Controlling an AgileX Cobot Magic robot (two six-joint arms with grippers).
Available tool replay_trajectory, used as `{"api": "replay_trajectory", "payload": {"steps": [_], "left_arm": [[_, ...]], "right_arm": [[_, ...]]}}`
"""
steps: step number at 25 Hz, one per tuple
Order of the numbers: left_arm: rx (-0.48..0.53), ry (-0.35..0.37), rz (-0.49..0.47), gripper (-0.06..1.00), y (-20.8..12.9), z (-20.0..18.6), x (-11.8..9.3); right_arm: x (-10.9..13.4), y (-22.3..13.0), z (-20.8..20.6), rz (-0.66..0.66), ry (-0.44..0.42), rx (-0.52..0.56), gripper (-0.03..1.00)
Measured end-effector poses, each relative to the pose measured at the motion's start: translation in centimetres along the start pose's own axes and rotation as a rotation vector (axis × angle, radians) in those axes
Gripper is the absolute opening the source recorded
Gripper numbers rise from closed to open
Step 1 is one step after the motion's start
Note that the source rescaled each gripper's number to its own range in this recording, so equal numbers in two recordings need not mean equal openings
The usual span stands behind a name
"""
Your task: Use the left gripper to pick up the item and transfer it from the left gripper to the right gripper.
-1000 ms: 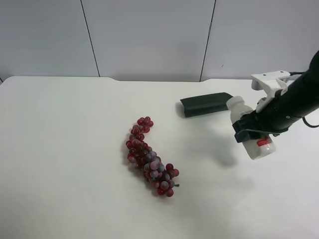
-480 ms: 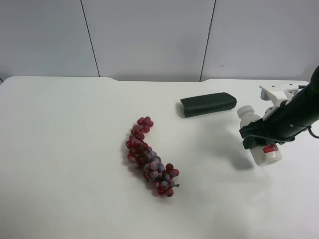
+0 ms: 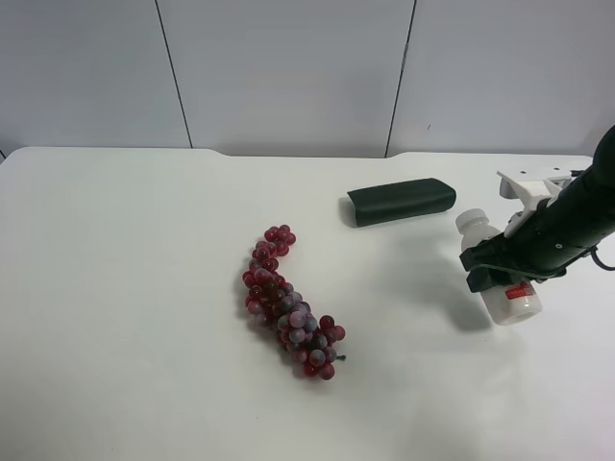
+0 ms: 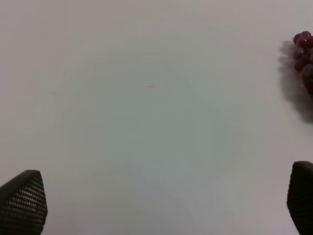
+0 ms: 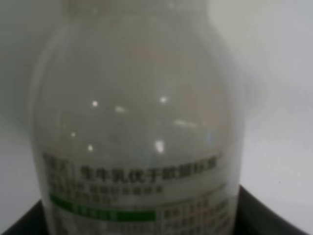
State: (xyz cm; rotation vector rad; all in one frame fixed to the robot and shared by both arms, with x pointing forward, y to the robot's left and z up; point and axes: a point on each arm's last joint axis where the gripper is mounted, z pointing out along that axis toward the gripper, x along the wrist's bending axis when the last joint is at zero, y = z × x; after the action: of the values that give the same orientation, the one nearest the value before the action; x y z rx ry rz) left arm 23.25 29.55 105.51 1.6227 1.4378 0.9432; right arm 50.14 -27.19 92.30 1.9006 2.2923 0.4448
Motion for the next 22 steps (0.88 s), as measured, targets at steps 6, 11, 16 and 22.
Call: {"api": "replay_trajectory", "payload": {"steps": [6,11,16,22], "left_arm": [[-0.001,0.0,0.0,0.97,0.0,0.0,0.0],[-0.001,0.0,0.0,0.97,0.0,0.0,0.0],[-0.001,0.0,0.0,0.97,0.0,0.0,0.0],[-0.001,0.0,0.0,0.97,0.0,0.0,0.0]], "right_arm": [[-0.1,0.2,0.0,0.014,-0.008,-0.022,0.91],[-0.1,0.2,0.0,0.016,-0.008,-0.022,0.99],[0.1,0.2,-0.8,0.009,-0.006,-0.035,1.0],[1.0,0.4,-5.8,-0.025,0.028,-0.076,1.0]]}}
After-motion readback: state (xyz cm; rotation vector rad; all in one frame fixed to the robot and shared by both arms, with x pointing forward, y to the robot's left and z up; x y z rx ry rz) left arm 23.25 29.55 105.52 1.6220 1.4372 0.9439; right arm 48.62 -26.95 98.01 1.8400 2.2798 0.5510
